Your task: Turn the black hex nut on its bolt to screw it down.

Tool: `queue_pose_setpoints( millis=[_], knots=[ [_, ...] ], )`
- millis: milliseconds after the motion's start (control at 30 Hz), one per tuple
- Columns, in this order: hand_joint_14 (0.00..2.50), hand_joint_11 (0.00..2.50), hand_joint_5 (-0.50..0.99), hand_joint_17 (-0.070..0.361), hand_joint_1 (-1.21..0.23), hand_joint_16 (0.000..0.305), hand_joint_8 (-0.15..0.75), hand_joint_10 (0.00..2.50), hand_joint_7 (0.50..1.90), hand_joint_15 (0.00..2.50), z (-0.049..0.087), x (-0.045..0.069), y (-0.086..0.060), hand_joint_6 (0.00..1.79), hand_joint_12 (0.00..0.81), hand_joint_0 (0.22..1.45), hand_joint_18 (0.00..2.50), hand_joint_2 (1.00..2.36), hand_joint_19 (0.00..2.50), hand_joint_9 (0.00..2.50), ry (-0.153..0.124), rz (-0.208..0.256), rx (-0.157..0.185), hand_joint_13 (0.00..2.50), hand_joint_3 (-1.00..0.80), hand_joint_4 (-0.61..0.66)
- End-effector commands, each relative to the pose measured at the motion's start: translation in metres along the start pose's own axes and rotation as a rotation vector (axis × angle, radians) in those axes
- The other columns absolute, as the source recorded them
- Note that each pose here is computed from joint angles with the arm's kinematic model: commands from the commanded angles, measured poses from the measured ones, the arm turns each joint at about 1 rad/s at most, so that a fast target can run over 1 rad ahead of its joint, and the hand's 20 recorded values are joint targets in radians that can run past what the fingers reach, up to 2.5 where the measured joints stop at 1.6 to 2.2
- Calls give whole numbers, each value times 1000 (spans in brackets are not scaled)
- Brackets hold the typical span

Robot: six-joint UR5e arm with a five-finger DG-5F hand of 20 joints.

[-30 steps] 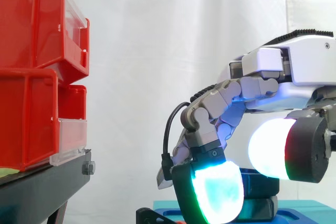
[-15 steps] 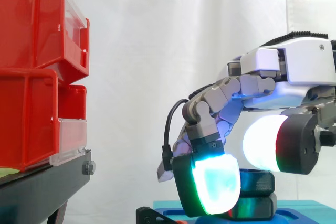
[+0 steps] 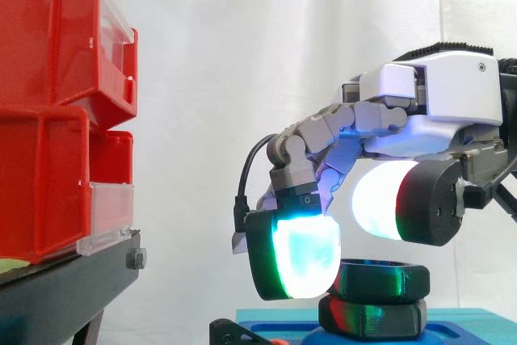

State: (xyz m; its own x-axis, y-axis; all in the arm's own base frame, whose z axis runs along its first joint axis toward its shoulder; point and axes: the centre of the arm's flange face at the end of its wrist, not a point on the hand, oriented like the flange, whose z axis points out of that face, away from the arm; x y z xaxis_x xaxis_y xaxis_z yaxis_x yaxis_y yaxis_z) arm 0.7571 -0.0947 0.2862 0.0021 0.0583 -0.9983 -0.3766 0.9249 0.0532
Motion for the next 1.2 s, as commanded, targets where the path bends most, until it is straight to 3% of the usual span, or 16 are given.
queue_pose_setpoints(
  millis=[0,133,433,467,533,633,800,967,1033,1067,1100,1133,1167],
  knots=[
    [7,237,45,99,-307,44,272,9,1260,169,-2,0,-3,509,320,532,539,1000,565,1008,-1,-5,5,680,-500,-48],
    [8,241,45,99,-307,44,273,9,1253,178,-9,0,-16,509,320,532,542,1000,575,1007,0,-15,23,677,-500,-46],
    [7,249,42,100,-307,44,273,9,1257,175,-29,-2,-44,509,321,532,543,1000,573,1011,-2,-42,25,677,-500,-26],
    [7,246,42,100,-307,44,277,9,1255,172,-40,-3,-57,509,320,532,543,1000,566,1011,-5,-57,11,678,-500,-34],
    [7,247,41,99,-307,44,275,9,1259,172,-45,-6,-62,509,321,532,543,1000,573,1011,-9,-65,-9,678,-500,-30],
    [8,259,39,100,-306,44,276,9,1250,176,-45,-19,-67,509,321,532,548,1000,567,1016,-32,-80,-30,681,-500,-16],
    [7,260,27,99,-304,44,275,10,1219,170,-35,-29,-61,508,324,532,544,1000,573,1019,-55,-94,-43,683,-500,34],
    [7,260,14,100,-301,44,279,10,1188,176,-25,-28,-50,507,323,532,545,1000,581,1025,-59,-93,-28,684,-500,90],
    [8,253,9,101,-299,45,279,12,1175,179,-17,-23,-42,507,324,532,550,1000,573,1020,-64,-92,-17,683,-500,110],
    [8,253,6,100,-298,45,278,10,1161,175,-8,-19,-29,507,324,532,548,1000,574,1020,-63,-90,-23,680,-500,132],
    [8,253,3,100,-297,45,278,10,1154,178,-8,-19,-29,507,324,532,545,1000,572,1020,-63,-90,-23,680,-500,140],
    [7,255,1,101,-297,45,275,9,1147,175,-3,-14,-20,506,324,531,544,1000,575,1018,-58,-86,-25,679,-500,154],
    [7,250,-3,101,-297,45,275,9,1129,178,-4,-5,-17,506,325,532,543,1000,573,1016,-46,-79,-4,678,-500,165]
  ],
)
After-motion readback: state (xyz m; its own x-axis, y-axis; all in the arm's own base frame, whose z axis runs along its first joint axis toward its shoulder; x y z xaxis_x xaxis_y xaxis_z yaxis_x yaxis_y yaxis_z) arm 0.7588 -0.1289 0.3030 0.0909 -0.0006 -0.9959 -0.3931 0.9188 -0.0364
